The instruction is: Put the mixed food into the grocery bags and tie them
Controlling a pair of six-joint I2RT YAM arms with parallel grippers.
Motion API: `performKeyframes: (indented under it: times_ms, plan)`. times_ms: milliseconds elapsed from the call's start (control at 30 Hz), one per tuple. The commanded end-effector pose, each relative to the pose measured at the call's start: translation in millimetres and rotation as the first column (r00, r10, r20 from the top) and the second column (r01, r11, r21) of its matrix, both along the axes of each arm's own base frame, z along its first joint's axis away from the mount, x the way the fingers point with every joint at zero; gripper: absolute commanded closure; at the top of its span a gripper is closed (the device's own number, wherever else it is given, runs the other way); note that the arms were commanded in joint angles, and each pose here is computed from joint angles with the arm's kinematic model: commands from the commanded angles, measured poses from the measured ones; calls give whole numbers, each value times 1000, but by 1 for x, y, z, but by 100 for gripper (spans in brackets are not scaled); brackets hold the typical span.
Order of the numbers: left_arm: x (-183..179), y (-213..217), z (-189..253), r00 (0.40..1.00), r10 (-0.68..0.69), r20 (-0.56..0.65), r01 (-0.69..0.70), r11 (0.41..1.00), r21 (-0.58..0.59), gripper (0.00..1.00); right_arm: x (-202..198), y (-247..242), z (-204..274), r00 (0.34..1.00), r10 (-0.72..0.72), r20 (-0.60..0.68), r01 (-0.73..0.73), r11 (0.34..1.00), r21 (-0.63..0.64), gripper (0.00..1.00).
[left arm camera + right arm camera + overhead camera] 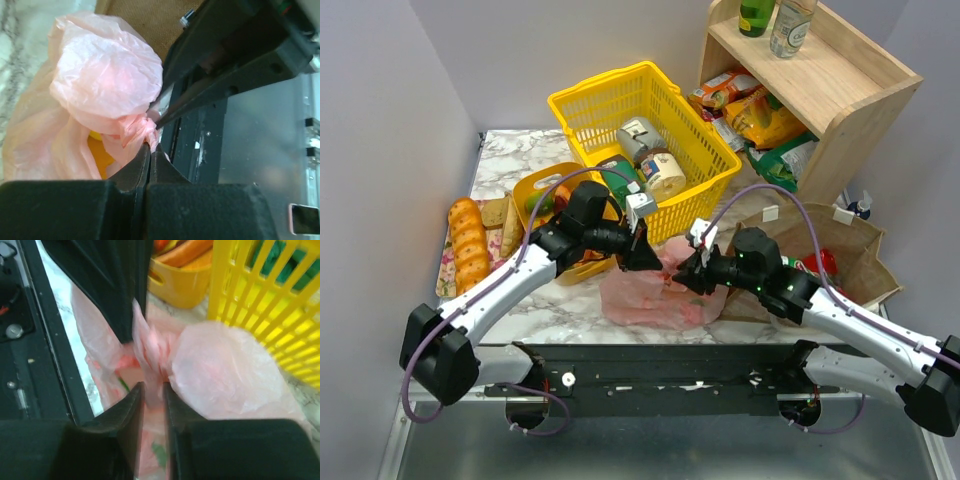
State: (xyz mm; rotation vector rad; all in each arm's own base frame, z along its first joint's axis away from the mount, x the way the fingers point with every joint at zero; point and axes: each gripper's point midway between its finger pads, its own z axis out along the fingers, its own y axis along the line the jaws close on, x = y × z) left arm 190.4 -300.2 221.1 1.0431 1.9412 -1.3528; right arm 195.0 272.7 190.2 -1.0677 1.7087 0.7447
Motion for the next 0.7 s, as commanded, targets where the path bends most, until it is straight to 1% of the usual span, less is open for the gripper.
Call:
performKeyframes:
  times_ms: [0, 67, 133, 167, 233, 300, 367, 400, 500, 600, 633, 667]
  plan:
    - [8, 14, -4, 986, 58, 157, -72, 994, 85, 100, -14, -8, -8, 997, 18, -74, -20, 999, -38, 44]
    - [8, 15, -6, 980, 53, 190, -74, 992, 104, 100, -23, -5, 18, 997, 55, -57, -53, 998, 34, 32]
    - [9, 15, -7, 974, 52, 220, -80, 990, 117, 100, -26, -5, 41, 998, 67, -15, -66, 994, 83, 23]
    - [10, 16, -6, 966, 49, 252, -82, 990, 119, 100, -27, -7, 53, 998, 66, 10, -67, 992, 104, 19]
    - [12, 17, -8, 956, 53, 290, -98, 985, 144, 100, -26, -9, 69, 997, 66, 49, -71, 990, 124, 15]
    - [11, 18, -6, 946, 47, 321, -100, 984, 151, 100, -16, -12, 86, 996, 56, 73, -67, 987, 144, 14]
    - [10, 18, -3, 935, 50, 352, -109, 983, 150, 100, -13, -11, 100, 991, 99, 86, -113, 980, 163, 13]
    - [11, 19, -4, 929, 50, 367, -113, 982, 153, 100, 1, -13, 97, 994, 88, 70, -98, 983, 154, 13]
    - [10, 23, 1, 906, 66, 417, -143, 977, 156, 100, 15, -4, 96, 983, 158, 93, -168, 978, 121, 13]
    - [10, 26, 8, 882, 83, 464, -164, 977, 136, 100, 21, 8, 103, 958, 247, 146, -262, 960, 99, 13]
    - [9, 27, 11, 876, 85, 474, -165, 978, 129, 100, 22, 15, 96, 943, 302, 141, -316, 945, 86, 13]
    - [8, 28, 14, 869, 91, 485, -169, 979, 118, 100, 24, 20, 94, 937, 324, 133, -336, 938, 86, 13]
